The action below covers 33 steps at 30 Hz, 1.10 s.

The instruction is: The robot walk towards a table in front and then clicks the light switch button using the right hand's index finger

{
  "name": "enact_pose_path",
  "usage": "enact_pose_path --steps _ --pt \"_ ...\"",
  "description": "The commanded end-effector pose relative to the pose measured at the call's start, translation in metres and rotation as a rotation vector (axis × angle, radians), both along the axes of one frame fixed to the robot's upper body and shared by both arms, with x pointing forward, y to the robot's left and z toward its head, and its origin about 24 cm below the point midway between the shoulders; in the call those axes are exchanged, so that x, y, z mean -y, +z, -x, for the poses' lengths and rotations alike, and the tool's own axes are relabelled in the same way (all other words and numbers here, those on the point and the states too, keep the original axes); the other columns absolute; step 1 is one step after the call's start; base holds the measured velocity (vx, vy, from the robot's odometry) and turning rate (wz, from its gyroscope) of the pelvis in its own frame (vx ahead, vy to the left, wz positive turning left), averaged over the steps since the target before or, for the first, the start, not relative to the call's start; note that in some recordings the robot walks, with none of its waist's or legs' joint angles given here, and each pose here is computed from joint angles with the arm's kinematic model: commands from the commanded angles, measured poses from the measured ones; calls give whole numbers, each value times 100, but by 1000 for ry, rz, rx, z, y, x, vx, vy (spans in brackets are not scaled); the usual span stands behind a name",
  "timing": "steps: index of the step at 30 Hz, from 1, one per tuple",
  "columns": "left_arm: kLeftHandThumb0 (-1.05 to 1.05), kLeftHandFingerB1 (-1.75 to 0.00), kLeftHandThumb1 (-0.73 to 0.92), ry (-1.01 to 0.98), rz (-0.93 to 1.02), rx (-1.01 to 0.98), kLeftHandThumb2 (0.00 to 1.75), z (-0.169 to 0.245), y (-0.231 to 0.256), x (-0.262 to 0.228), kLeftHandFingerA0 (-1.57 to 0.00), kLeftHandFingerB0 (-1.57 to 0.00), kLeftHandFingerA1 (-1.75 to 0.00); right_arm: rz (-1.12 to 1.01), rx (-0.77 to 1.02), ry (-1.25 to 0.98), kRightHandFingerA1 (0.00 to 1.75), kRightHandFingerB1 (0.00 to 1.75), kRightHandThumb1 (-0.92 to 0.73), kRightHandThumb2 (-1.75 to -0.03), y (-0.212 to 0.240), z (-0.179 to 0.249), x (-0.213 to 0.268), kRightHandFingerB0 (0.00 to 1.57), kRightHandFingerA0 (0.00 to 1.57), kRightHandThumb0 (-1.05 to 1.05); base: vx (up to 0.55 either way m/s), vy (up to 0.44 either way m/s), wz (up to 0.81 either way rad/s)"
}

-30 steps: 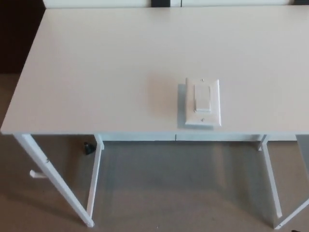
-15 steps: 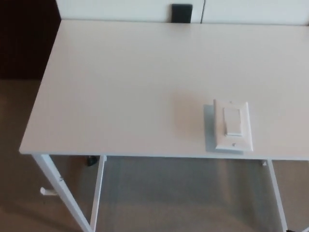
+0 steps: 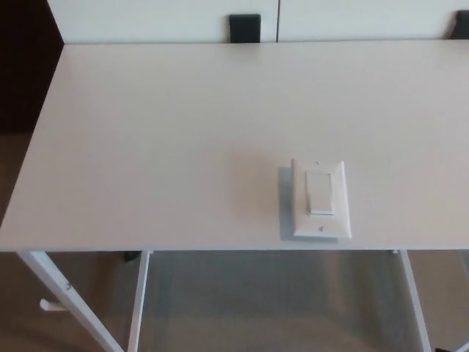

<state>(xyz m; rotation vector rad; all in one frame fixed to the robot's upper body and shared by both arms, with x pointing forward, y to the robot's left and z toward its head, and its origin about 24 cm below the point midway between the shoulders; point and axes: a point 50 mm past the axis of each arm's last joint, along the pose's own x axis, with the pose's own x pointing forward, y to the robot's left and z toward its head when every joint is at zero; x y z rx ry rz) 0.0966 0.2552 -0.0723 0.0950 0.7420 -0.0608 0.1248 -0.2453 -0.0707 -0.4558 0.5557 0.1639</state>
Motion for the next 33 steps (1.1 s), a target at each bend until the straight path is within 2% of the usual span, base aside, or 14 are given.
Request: enact_pose_path --steps 1,7,24,29,30,32,33 --pt "3 -53 50 -9 -13 2 90 0 1 -4 -39 -24 -60 6 -6 4 61 52 -60 -55 -1 -1 2 58 72 -19 -41 249 19" --pt "3 -53 50 -16 -21 6 90 -2 2 -4 -40 -24 -61 20 -5 6 61 51 -60 -56 0 -3 2 58 75 -20 -1 155 3" --pt "5 -53 50 -27 -30 2 90 -3 4 -5 -40 -25 -61 29 -8 23 62 50 -60 -57 1 -5 -2 57 75 -21 3 -13 2" --pt "4 -53 50 -21 -35 11 90 -7 6 -5 -41 -26 -61 -13 21 184 60 51 -58 -56 18 -5 -23 63 74 -29 0 0 0" --pt "4 -54 50 -20 -31 13 90 -8 5 -5 -41 -26 -61 -26 49 239 70 62 -42 -81 26 -4 -32 53 67 -29 0 0 0" --pt "4 -54 49 -29 -36 18 90 -9 6 -6 -40 -26 -61 -72 67 285 65 60 -42 -81 38 -2 -43 52 58 -37 0 0 0" --pt "3 -54 49 -31 -40 18 90 -10 7 -6 -40 -26 -61 -102 94 322 52 50 -56 -56 49 -1 -50 61 60 -34 0 0 0"
